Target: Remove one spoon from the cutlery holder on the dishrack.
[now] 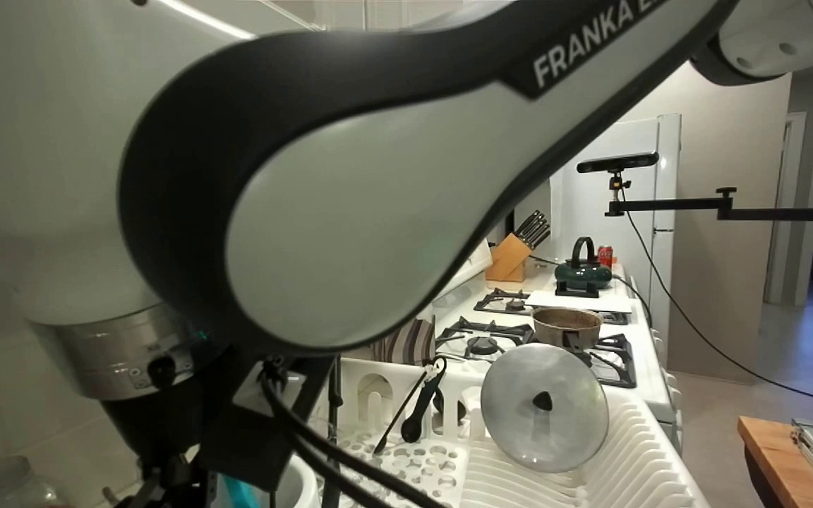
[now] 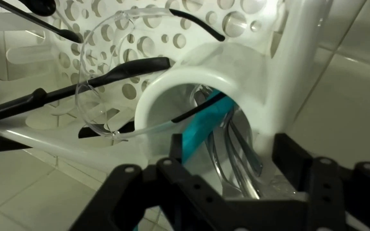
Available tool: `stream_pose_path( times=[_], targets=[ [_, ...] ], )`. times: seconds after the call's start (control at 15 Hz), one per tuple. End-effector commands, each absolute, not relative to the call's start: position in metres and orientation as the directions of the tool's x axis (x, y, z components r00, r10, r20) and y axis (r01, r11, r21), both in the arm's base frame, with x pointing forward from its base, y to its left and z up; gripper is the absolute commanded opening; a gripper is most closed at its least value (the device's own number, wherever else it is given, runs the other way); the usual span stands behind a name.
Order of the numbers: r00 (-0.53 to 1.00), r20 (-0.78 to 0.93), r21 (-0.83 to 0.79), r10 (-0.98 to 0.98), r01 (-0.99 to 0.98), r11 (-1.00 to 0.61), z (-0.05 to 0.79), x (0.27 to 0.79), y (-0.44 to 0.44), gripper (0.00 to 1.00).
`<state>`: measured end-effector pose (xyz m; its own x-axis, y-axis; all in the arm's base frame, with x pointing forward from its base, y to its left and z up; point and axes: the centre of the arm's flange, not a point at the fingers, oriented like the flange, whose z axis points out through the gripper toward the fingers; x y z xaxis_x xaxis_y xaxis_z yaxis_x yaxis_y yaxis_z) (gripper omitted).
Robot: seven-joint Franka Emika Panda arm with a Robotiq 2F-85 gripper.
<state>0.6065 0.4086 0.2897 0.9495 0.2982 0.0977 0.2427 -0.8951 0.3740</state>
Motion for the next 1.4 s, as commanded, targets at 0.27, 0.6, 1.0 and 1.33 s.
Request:
stream_pose_path(
  times=[0.27, 0.6, 1.0, 1.33],
  targets=[
    [0.951, 0.134, 0.371, 0.279, 0.213, -0.904, 0.286, 0.626, 0.431, 0.70],
    [0.951, 0.156, 0.364, 0.266, 0.195, -0.911, 0.290, 0.631, 0.432, 0.53],
    [0.958, 0.142, 0.360, 0.248, 0.184, -0.915, 0.289, 0.614, 0.431, 0.25],
    [0.960, 0.145, 0.358, 0.238, 0.173, -0.918, 0.292, 0.605, 0.429, 0.36]
  ],
)
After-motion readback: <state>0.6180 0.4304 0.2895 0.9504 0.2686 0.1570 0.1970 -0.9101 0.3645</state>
